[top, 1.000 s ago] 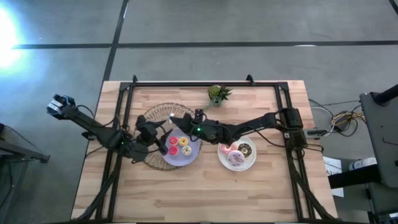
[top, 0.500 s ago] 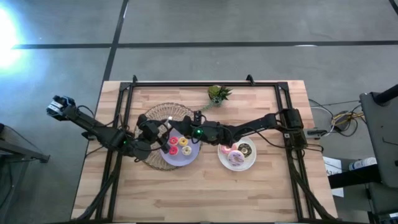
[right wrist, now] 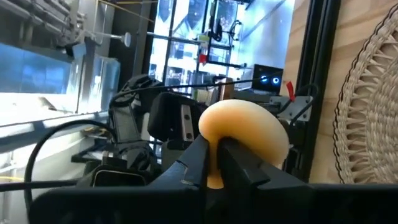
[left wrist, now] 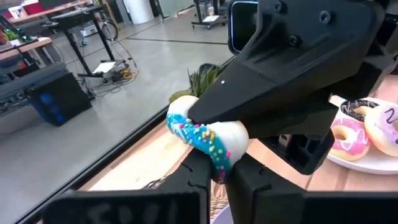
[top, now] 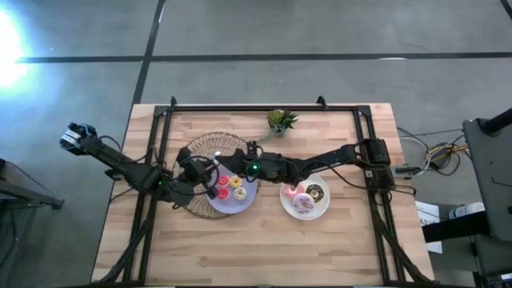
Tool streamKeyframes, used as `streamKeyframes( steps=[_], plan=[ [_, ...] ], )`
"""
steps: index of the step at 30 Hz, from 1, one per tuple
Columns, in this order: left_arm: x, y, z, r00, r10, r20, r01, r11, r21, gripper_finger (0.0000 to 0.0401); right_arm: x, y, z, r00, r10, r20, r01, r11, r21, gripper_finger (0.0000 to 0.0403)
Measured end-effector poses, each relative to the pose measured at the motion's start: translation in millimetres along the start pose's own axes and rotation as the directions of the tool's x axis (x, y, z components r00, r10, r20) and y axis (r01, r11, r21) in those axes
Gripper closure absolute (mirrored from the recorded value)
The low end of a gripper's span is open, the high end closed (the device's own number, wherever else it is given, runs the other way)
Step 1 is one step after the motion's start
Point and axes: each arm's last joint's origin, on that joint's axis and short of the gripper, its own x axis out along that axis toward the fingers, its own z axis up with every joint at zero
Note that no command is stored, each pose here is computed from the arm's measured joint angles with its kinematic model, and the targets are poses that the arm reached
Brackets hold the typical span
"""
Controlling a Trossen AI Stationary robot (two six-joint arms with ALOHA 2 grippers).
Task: Pick & Place donuts
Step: Put the small blue donut on the purple plate
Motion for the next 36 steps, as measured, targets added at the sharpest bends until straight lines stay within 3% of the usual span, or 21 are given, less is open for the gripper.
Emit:
streamKeyframes(
  steps=[7,11,16,20,24,27,31,36],
  plan=[
    [0.5,-0.1,-4.8,1.0,-0.008,-0.025,0.009,0.999,0.036,0.0392,-1.2,0.4,1.2,0.997,-0.042,-0.064,0.039,0.998,-0.042,0.0277],
    [0.4,1.7,-9.9,0.998,-0.012,-0.062,0.017,0.997,0.081,0.0392,-4.2,3.2,6.8,0.986,-0.11,-0.127,0.094,0.988,-0.124,0.0221],
    [-0.6,6.0,-12.5,0.997,0.022,-0.076,-0.014,0.994,0.108,0.0392,-23.2,16.8,15.9,0.942,-0.291,-0.167,0.219,0.911,-0.35,0.0179],
    [-1.4,8.8,-19.3,0.99,-0.002,-0.141,0.027,0.984,0.178,0.0392,-50.1,49.8,32.9,0.917,-0.383,-0.111,0.284,0.821,-0.495,0.0162],
    [-1.6,10.0,-34.4,0.961,-0.061,-0.269,0.133,0.957,0.258,0.0392,-79.5,67.1,46.1,0.863,-0.503,-0.034,0.381,0.694,-0.611,0.0154],
    [-0.5,8.3,-49.8,0.921,-0.13,-0.368,0.243,0.928,0.281,0.0392,-100.7,82.1,55.7,0.838,-0.545,0.017,0.428,0.639,-0.639,0.0156],
    [2.2,3.4,-70.1,0.853,-0.186,-0.487,0.363,0.883,0.298,0.0392,-115.3,89.8,63.5,0.827,-0.559,0.068,0.464,0.609,-0.643,0.0163],
    [6.3,-5.7,-81.8,0.808,-0.196,-0.556,0.448,0.817,0.363,0.0392,-119.8,87.4,64.5,0.825,-0.56,0.075,0.472,0.611,-0.635,0.017]
  ],
)
